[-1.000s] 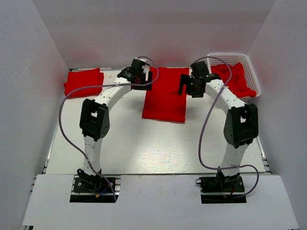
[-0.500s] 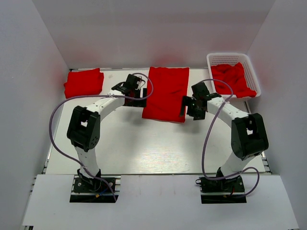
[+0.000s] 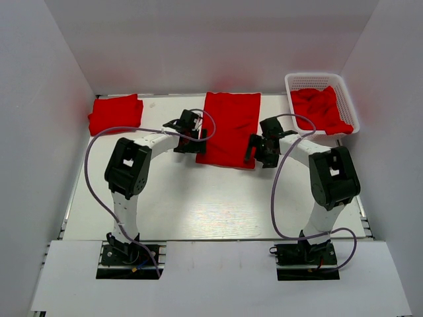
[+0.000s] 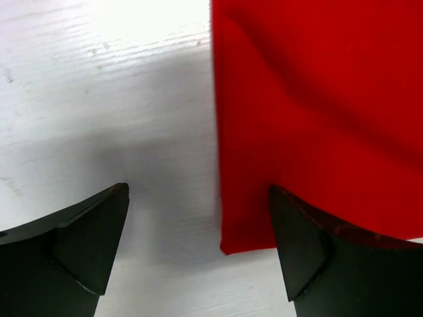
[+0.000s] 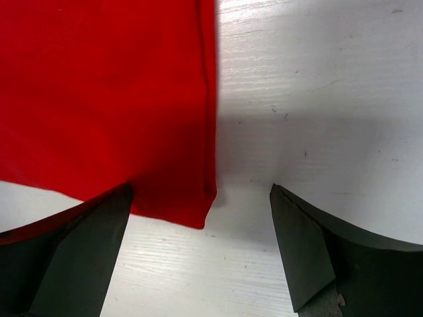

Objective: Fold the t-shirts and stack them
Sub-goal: Grab one side of the 2/3 rectangular tshirt with both arms

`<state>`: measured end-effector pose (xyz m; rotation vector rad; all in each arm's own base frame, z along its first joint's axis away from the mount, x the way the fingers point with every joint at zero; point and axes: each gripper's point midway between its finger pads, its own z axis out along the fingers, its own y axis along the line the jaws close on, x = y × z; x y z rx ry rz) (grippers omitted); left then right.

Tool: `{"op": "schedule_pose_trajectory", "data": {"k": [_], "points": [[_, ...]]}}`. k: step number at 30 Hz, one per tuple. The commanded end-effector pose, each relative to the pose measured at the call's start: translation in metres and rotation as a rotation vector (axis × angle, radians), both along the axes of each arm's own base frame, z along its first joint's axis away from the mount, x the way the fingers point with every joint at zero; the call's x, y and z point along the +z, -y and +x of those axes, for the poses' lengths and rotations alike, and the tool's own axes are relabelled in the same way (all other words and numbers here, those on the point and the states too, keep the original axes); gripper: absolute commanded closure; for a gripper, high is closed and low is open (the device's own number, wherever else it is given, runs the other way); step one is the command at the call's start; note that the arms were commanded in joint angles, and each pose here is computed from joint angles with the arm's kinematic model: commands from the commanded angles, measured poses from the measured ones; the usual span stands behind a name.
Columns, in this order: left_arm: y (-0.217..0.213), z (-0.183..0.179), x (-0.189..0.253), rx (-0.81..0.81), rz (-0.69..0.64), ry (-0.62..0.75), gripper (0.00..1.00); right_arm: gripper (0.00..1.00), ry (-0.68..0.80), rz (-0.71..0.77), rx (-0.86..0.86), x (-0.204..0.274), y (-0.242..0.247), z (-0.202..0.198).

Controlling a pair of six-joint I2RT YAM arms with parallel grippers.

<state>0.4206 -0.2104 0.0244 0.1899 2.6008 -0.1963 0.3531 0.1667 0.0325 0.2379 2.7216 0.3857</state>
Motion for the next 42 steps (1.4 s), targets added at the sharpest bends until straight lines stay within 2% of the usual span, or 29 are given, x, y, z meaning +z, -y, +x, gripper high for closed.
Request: {"op": "schedule_pose_trajectory", "data": {"k": [1, 4, 5, 8, 9, 11, 12, 14, 15, 17, 18, 19, 20, 26, 27, 32, 33, 35, 36, 39, 42], "points": [[0.018, 0.002, 0.003, -0.030, -0.061, 0.005, 0.06, 0.10, 0.025, 0.003, -0.025, -0.002, -0.002, 0.010], [0.026, -0.011, -0.010, -0.052, -0.093, -0.022, 0.15, 0.23, 0.008, 0.023, -0.009, -0.005, -0.005, 0.006], [0.028, -0.014, -0.010, -0.062, -0.110, -0.022, 0.20, 0.33, 0.001, 0.026, 0.000, -0.007, -0.007, 0.002], [0.033, -0.026, -0.020, -0.080, -0.132, -0.052, 0.33, 0.49, -0.011, 0.047, 0.005, -0.011, -0.009, -0.002], [0.035, -0.032, -0.023, -0.082, -0.131, -0.066, 0.40, 0.56, -0.017, 0.053, 0.006, -0.012, -0.010, -0.004], [0.039, -0.040, -0.028, -0.097, -0.132, -0.083, 0.43, 0.62, -0.035, 0.064, 0.007, -0.016, -0.011, -0.009], [0.037, -0.044, -0.028, -0.097, -0.130, -0.087, 0.49, 0.67, -0.032, 0.068, 0.008, -0.016, -0.012, -0.009], [0.040, -0.056, -0.031, -0.117, -0.141, -0.112, 0.53, 0.72, -0.043, 0.066, 0.003, -0.018, -0.012, -0.014], [0.042, -0.059, -0.029, -0.128, -0.161, -0.114, 0.59, 0.74, -0.054, 0.064, -0.001, -0.022, -0.010, -0.017], [0.045, -0.063, -0.027, -0.130, -0.165, -0.116, 0.67, 0.84, -0.056, 0.069, 0.003, -0.023, -0.010, -0.020], [0.043, -0.065, -0.026, -0.130, -0.165, -0.116, 0.81, 0.87, -0.046, 0.078, 0.001, -0.020, -0.011, -0.020], [0.043, -0.065, -0.026, -0.130, -0.165, -0.116, 0.91, 0.97, -0.062, 0.079, 0.004, -0.024, -0.010, -0.026], [0.042, -0.068, -0.027, -0.119, -0.163, -0.131, 1.00, 1.00, -0.061, 0.083, 0.002, -0.025, -0.011, -0.027], [0.026, -0.101, -0.009, -0.098, -0.166, -0.171, 1.00, 1.00, -0.045, 0.096, 0.022, -0.014, -0.005, -0.049], [0.024, -0.105, -0.003, -0.099, -0.171, -0.162, 1.00, 1.00, -0.001, 0.111, 0.030, 0.002, -0.005, -0.050], [0.020, -0.154, 0.030, -0.176, -0.260, -0.193, 1.00, 1.00, -0.050, 0.140, 0.119, 0.007, -0.004, -0.113], [0.019, -0.160, 0.044, -0.187, -0.281, -0.175, 1.00, 1.00, -0.011, 0.158, 0.139, 0.021, -0.004, -0.120], [0.013, -0.187, 0.045, -0.216, -0.278, -0.233, 1.00, 1.00, -0.063, 0.142, 0.155, 0.021, 0.001, -0.143], [0.011, -0.195, 0.047, -0.223, -0.273, -0.243, 1.00, 1.00, -0.024, 0.153, 0.172, 0.033, 0.000, -0.147], [0.004, -0.212, 0.060, -0.231, -0.264, -0.260, 0.96, 1.00, -0.032, 0.172, 0.183, 0.041, 0.000, -0.164], [0.002, -0.217, 0.076, -0.224, -0.275, -0.250, 0.96, 1.00, -0.007, 0.224, 0.196, 0.056, -0.010, -0.168]]}}
